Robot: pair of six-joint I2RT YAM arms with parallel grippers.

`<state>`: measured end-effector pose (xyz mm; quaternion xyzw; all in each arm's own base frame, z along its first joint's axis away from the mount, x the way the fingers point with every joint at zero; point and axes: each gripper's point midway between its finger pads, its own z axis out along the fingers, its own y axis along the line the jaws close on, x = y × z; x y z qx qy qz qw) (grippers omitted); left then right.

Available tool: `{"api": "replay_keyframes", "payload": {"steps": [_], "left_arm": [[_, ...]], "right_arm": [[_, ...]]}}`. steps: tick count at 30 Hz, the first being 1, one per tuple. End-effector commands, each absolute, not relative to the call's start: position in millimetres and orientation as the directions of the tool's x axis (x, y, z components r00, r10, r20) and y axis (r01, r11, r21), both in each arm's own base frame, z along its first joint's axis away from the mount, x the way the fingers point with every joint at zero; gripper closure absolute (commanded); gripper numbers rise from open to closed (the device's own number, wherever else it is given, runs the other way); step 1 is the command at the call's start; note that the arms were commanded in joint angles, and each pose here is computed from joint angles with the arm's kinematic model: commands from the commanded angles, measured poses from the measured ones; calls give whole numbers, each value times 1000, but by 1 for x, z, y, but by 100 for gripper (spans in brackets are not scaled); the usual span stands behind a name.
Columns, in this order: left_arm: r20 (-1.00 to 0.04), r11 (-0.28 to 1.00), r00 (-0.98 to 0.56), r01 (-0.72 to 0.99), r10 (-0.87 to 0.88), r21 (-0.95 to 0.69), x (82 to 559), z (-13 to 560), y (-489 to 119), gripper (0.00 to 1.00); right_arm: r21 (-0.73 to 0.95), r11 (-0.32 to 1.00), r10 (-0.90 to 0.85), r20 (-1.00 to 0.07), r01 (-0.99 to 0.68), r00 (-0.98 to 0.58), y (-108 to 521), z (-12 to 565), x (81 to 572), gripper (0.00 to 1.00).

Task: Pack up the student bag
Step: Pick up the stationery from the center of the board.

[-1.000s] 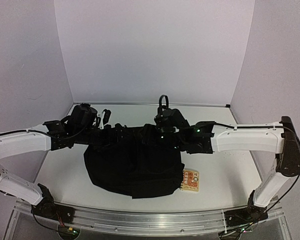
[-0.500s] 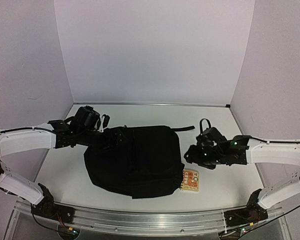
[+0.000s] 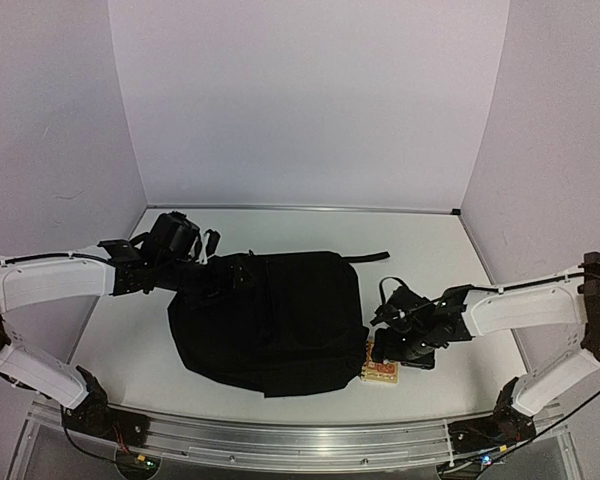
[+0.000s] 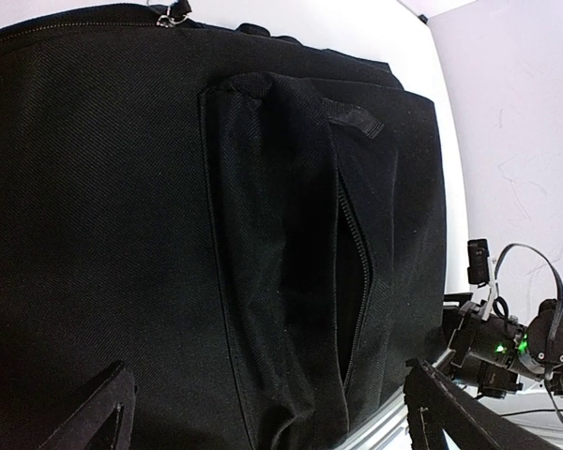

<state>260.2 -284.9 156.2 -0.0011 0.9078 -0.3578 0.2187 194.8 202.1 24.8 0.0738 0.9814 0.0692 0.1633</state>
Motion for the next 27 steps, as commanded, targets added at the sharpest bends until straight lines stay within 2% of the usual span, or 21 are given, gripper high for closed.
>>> {"api": "replay_keyframes", "payload": {"steps": [1, 8, 18, 21, 24, 27], "left_arm": [[-429, 723, -886, 180, -174, -667, 264, 169, -282, 0], [-432, 724, -881, 169, -194, -669, 263, 170, -272, 0], [-438, 722, -877, 173, -197, -670, 262, 172, -268, 0], [-435, 722, -879, 170, -196, -670, 262, 171, -267, 0], [-434, 719, -879, 172, -196, -674, 261, 172, -267, 0], [-444, 700, -881, 211, -167, -682, 260, 180, -274, 0]], "right_arm": [[143, 986, 129, -330, 85, -935, 223, 26, 205, 11], [139, 988, 113, -318, 72, -941, 237, 15, 209, 3], [24, 994, 107, -292, 104, -950, 225, -15, 204, 2], [8, 994, 105, -265, 107, -958, 223, -28, 197, 8], [41, 992, 125, -248, 119, -961, 226, -32, 193, 23], [96, 986, 156, -271, 135, -950, 233, -21, 198, 33]]}}
